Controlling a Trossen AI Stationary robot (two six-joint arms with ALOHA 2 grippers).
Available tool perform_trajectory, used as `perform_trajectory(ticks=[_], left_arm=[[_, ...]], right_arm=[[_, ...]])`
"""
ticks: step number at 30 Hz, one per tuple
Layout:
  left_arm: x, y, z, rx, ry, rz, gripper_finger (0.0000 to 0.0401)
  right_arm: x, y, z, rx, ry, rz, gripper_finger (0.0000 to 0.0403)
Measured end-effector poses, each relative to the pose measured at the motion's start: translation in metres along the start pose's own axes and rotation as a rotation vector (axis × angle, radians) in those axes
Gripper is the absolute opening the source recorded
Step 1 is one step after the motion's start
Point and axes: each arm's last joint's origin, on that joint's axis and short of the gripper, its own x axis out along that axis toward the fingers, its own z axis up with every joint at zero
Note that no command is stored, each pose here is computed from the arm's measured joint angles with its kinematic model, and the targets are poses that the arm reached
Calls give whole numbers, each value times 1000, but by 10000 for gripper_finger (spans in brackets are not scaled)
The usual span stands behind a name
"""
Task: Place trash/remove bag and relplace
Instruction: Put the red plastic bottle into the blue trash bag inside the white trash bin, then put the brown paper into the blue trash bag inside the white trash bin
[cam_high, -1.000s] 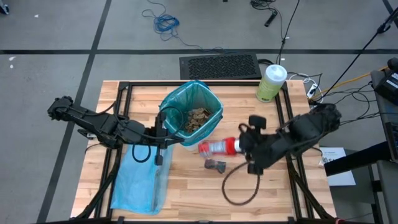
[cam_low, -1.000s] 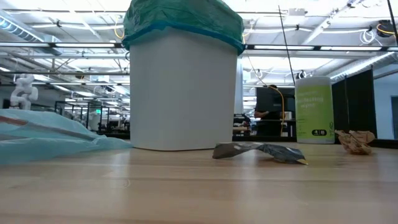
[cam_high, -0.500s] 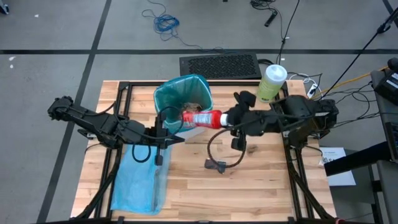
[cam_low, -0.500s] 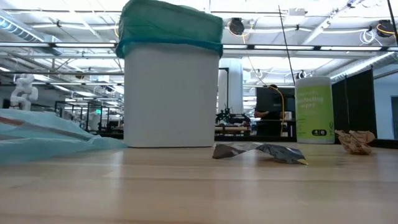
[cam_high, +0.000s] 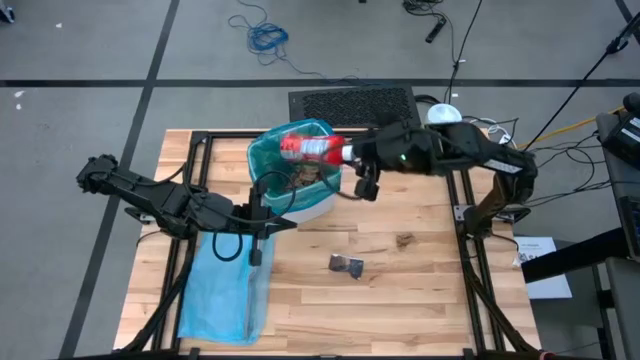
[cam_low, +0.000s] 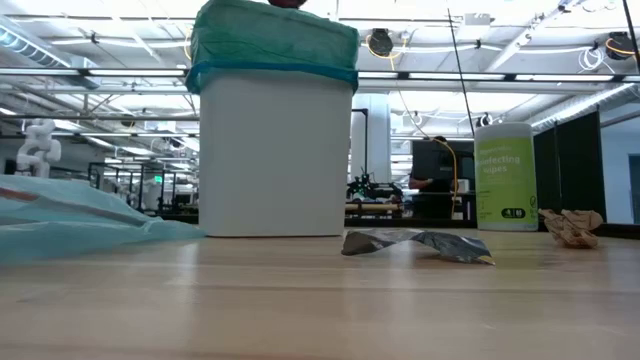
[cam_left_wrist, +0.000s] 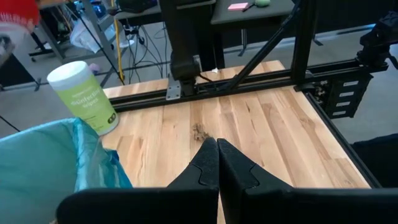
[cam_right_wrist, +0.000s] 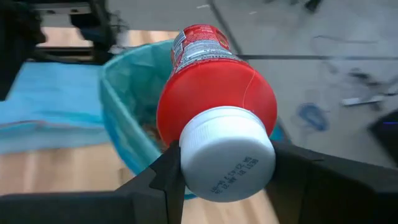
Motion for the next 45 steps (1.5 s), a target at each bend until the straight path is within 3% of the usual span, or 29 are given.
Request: perform_trajectory(ticks=[4, 8, 10, 16, 20, 22, 25, 28, 32, 34, 38, 45], left_arm=[[0, 0, 0, 0, 1, 0, 0], [0, 0, 1, -4, -11, 1, 0], [0, 0, 1, -3, -9, 1, 0], [0, 0, 1, -2, -8, 0, 0], [1, 0, 1, -5, -14, 1, 0], [3, -1, 1, -5, -15, 1, 0], [8, -3, 0, 2, -8, 1, 0], [18, -3, 0, 82, -22, 14, 0], [25, -2, -3, 107, 9, 24, 0], [26, -1, -2, 106, 10, 29, 0], [19, 1, 4, 91, -12, 34, 0], [8, 6, 9, 79, -39, 54, 0]], right_arm=[[20, -13, 0, 46, 37, 94, 145], [36, -23, 0, 74, 64, 107, 146], [43, -26, 0, 78, 74, 95, 182], [54, -29, -1, 49, 87, 84, 342], [50, -31, -1, 48, 84, 59, 374], [45, -31, -3, 50, 98, 49, 361], [34, -32, -11, 53, 165, 45, 306], [27, -30, -22, 61, 270, 49, 219], [17, -18, -35, 36, 414, 65, 72], [15, -9, -36, 36, 406, 84, 19], [0, 10, -40, 31, 400, 140, 7], [-15, 41, -82, 45, 490, 77, 0]])
